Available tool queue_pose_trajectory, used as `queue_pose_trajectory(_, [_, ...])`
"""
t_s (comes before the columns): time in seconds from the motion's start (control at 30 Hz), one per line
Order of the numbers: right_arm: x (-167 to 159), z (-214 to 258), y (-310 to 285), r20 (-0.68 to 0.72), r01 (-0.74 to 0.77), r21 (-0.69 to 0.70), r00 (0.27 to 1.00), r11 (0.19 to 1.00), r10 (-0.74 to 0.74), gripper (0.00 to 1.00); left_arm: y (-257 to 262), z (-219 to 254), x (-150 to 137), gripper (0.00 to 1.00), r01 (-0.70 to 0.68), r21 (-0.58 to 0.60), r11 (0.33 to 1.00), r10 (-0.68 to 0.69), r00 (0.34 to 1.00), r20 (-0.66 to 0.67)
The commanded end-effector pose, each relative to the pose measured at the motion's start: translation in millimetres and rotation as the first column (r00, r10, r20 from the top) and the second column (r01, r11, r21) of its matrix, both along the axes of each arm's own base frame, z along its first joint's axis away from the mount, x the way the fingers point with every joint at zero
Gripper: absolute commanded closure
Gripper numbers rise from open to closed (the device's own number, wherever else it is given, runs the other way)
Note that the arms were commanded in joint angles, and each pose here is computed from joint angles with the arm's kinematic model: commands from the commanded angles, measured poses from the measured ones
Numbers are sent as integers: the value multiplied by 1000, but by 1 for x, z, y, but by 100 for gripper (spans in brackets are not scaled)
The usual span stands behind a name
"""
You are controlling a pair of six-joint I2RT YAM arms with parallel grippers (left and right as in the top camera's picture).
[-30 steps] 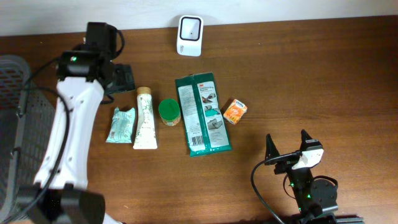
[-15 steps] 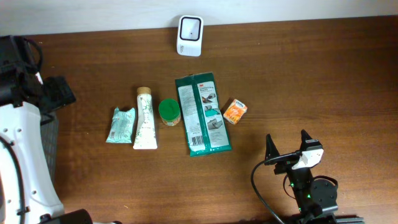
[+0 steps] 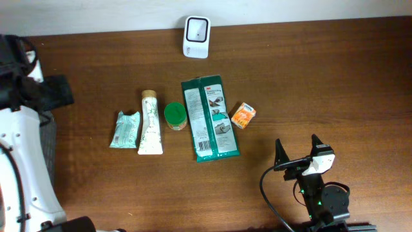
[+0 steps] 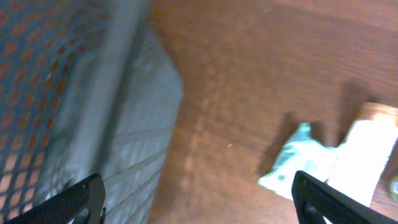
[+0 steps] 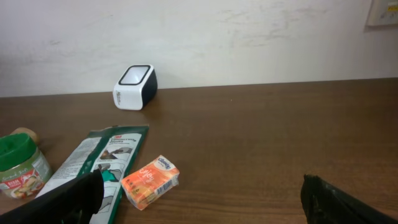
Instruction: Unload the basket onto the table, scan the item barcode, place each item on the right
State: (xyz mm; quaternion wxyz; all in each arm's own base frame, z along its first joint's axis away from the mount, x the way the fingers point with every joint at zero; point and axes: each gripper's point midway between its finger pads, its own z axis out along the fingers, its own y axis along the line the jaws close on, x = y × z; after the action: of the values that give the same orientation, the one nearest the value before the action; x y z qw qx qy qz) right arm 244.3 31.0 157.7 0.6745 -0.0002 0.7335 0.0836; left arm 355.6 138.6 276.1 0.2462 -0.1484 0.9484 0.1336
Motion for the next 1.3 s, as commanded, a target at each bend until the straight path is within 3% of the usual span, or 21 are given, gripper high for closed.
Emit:
queue_pose_trajectory(0.0, [0,-3,1,-6,-3,-5,1000,1000,3,2,-18,4,8,8,78,-5,997,-78,997,14])
queue_pose_trajectory(0.07, [0,-3,1,-6,-3,-5,1000,1000,3,2,-22,-14,-6,0,79,-39,996,-81,995,-64])
queue_pose_trajectory(0.2, [0,-3,1,-6,-3,-5,1000,1000,3,2,-14,-51,-29,1,33,-80,996,-47,982,-182])
queue_pose_trajectory(0.57, [0,-3,1,-6,-3,-5,1000,1000,3,2,33,-42,-27,1,-83,-55,995,78,993,-90])
queue_pose_trajectory(0.63, [0,-3,1,-6,-3,-5,1000,1000,3,2,23,-43,-23,1,-53,-110,992,45,996,-75])
queue_pose_trajectory(0.73, [0,-3,1,-6,-3,-5,1000,1000,3,1,-20,-42,-4,1,168,-246,955,-173,985,2])
queue_pose_trajectory(0.87, [0,-3,1,-6,-3,-5,1000,1000,3,2,-53,-37,16,1,272,-222,936,-270,962,40])
queue_pose_trajectory(1.27, [0,-3,1,-6,-3,-5,1000,1000,3,2,-66,-31,29,1,320,-196,927,-310,947,80])
